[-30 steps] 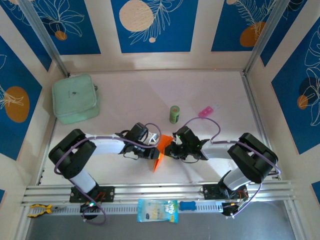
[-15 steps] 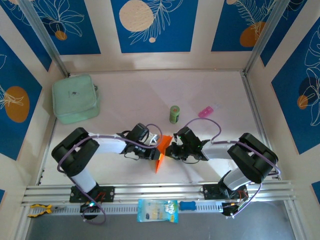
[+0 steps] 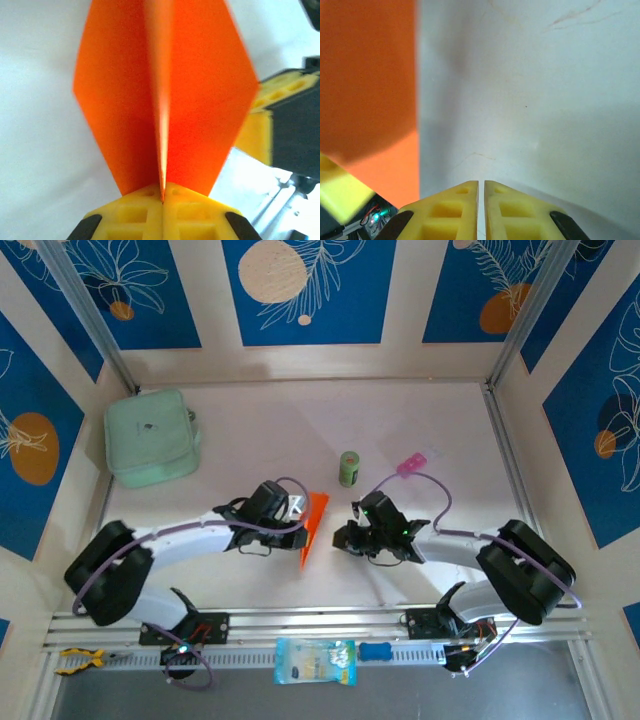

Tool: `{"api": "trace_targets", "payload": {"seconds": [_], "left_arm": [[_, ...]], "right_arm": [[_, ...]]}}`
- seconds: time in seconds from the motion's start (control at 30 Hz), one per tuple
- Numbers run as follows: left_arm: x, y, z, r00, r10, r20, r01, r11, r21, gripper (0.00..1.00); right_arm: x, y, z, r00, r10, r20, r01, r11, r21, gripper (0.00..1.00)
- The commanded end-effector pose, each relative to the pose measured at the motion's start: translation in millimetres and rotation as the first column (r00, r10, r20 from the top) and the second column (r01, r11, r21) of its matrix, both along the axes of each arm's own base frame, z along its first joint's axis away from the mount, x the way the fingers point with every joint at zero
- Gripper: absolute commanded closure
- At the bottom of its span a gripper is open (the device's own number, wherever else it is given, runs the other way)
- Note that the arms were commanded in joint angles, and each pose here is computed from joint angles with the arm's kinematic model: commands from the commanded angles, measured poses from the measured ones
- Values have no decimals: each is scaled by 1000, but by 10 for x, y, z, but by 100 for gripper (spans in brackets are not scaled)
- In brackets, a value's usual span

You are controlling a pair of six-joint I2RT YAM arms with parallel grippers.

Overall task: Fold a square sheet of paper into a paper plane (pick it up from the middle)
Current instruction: Move a paper plane to the center of the table.

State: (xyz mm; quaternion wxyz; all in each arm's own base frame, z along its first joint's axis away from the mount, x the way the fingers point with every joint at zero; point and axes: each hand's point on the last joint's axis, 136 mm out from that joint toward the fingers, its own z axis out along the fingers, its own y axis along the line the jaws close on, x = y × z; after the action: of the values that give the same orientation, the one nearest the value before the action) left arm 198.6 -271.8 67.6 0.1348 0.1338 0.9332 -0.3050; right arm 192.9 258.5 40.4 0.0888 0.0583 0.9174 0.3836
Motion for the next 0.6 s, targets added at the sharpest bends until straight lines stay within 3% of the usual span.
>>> {"api": "trace_targets", "payload": {"seconds": [0.0,0.27,0.57], "left_arm": [[66,550,-60,992,104,77,-121,956,267,95],[135,812,-35,983,147,112,-181,893,412,94],[106,709,-206,988,146,56,-156,904,398,93]], "right_arm": [[-56,-153,-83,1000,-23,-14,22,998,-59,87],[-35,-103,-28,1000,-15,-3,15,998,-54,87],[-18,41,75,1000,23,15,-23,999,-23,87]]}}
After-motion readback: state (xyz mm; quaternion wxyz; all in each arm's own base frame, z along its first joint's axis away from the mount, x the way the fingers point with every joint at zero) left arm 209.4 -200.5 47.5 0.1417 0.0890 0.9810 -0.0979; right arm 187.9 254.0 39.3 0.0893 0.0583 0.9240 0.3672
